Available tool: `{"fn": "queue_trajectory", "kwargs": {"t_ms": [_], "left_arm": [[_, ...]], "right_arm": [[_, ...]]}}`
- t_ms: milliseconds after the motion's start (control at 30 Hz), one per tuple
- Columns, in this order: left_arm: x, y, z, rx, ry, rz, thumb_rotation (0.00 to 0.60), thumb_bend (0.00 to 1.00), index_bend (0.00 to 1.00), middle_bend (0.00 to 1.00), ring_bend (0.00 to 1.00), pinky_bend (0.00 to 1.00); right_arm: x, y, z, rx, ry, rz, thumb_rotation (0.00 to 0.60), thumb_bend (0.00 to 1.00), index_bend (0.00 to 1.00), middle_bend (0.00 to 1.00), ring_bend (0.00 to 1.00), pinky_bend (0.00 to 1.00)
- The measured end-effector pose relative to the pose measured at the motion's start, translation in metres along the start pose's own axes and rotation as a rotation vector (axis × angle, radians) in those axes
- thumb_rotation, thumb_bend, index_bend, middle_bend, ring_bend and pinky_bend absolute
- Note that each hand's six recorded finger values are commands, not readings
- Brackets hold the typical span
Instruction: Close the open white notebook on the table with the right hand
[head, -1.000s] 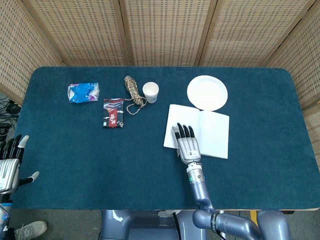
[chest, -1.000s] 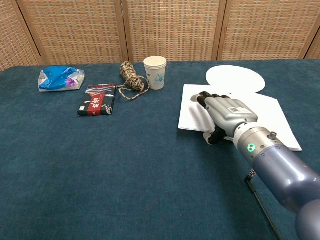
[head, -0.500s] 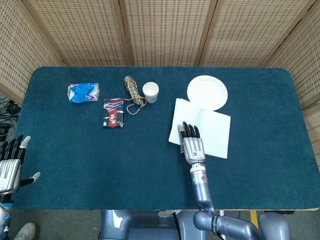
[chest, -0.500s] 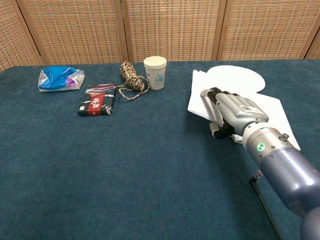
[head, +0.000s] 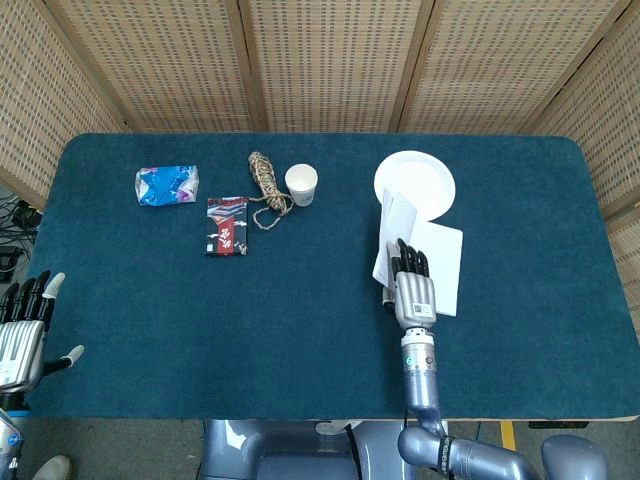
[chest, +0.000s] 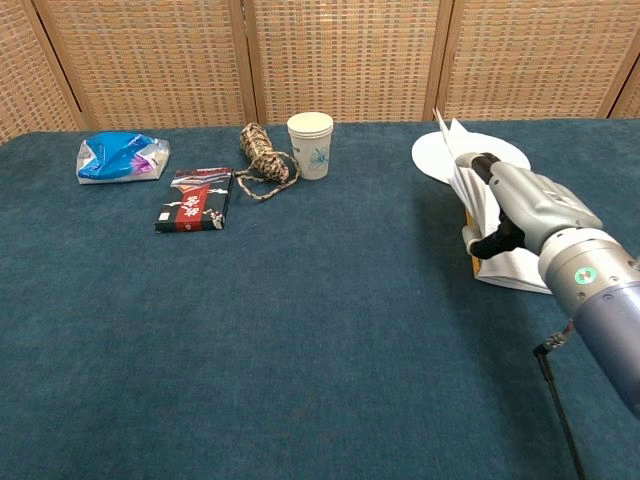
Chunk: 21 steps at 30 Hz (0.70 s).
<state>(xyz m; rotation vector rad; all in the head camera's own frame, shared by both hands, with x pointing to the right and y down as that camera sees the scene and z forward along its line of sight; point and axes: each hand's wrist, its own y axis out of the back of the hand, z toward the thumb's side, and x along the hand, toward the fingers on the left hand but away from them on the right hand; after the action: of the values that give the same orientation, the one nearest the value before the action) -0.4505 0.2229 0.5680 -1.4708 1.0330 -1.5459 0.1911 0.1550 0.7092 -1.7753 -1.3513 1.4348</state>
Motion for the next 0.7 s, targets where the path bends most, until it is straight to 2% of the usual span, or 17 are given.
{"fn": "queue_trajectory", "kwargs": {"t_ms": [433, 700], "left_arm": [[-0.006, 0.012, 0.002, -0.029, -0.005, 0.032, 0.6, 0.06, 0.0, 0.0, 0.0, 0.0], [-0.013, 0.023, 0.004, -0.041, -0.017, 0.068, 0.6, 0.06, 0.0, 0.0, 0.0, 0.0]], "right_arm": [[0.021, 0.047, -0.018, -0.069, -0.033, -0.069, 0.6, 0.57, 0.0, 0.0, 0.0, 0.0], [0.04, 0.068, -0.036, -0.063, -0.062, -0.095, 0.6, 0.54, 0.0, 0.0, 0.0, 0.0]]}}
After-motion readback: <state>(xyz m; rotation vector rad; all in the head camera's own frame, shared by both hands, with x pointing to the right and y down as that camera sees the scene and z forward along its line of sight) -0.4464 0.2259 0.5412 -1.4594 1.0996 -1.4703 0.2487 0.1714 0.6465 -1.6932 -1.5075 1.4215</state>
